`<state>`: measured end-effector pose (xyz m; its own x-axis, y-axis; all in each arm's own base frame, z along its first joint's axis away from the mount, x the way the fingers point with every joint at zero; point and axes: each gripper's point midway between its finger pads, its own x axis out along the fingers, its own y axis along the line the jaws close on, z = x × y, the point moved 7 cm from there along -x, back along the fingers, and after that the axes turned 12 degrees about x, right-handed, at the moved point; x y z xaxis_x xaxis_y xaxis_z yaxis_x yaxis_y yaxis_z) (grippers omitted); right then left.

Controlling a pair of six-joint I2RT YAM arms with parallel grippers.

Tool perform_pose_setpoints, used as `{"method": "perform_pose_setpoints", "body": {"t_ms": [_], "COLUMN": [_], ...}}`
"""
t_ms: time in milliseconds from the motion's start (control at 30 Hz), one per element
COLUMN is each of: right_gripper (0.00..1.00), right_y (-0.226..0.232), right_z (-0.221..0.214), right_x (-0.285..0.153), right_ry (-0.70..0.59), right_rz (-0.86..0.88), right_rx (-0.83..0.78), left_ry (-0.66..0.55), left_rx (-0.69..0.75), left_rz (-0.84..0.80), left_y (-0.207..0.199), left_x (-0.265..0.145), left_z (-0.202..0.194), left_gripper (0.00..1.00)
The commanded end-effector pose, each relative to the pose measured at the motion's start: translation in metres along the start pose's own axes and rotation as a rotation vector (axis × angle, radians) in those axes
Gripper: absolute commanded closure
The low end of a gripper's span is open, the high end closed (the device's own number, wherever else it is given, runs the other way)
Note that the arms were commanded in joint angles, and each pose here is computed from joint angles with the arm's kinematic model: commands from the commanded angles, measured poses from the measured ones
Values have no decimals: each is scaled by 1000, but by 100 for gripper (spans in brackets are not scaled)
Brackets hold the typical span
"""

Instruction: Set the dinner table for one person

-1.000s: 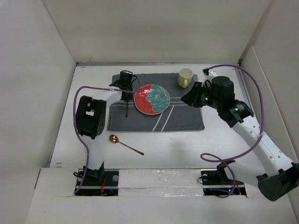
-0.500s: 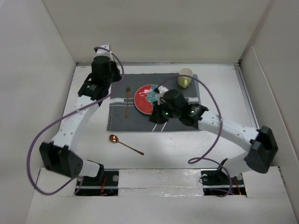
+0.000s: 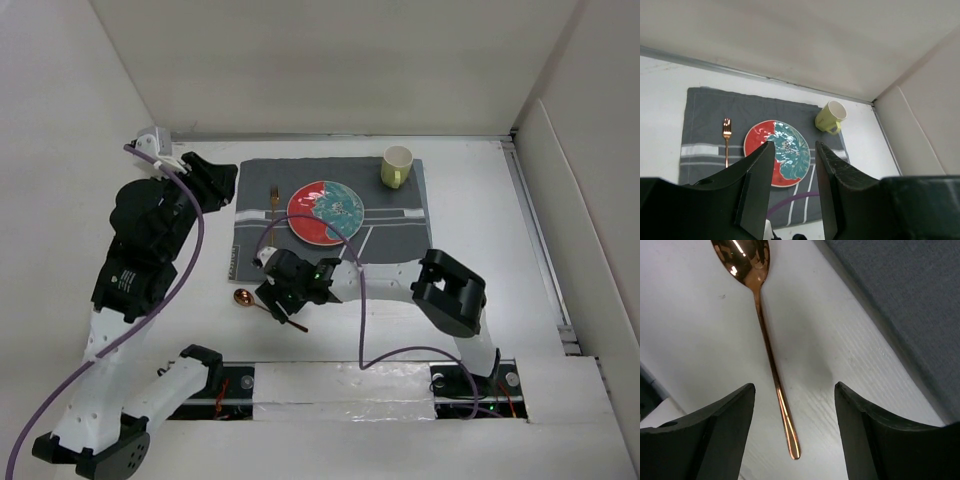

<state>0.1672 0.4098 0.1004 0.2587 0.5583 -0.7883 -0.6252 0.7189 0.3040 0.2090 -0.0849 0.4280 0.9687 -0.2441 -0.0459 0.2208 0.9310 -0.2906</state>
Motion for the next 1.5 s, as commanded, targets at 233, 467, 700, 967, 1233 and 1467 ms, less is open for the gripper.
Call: {"method": "perform_pose_setpoints", "body": {"t_ms": [233,467,700,967,1233,1467], "right_gripper": [33,45,78,100,100,100], "right_y": [13,33,34,48,-75,-189], "right_z": [12,3,-31,55,130,132], "right_x": [33,50,65,-13,-119,-138], "right_ry": [-29,-23,-58,-293,-483,-509], "right_rz": [-79,-98,-298,-175,-297,-483], "right_rx": [-121,-168,-222,-49,213,364], "left_ry": [36,16,4,-9,-7,43], "left_rx": [50,80,103,119,85,43], "left_rz": [29,47,76,74,-24,-79], "left_y": [7,8,10,7,-7,-13], "left_x": [-17,-19,-22,-10,21,44], "left_z": [-8,-1,-2,5,-1,-22], "left_gripper": [65,64,65,65,64,64]}}
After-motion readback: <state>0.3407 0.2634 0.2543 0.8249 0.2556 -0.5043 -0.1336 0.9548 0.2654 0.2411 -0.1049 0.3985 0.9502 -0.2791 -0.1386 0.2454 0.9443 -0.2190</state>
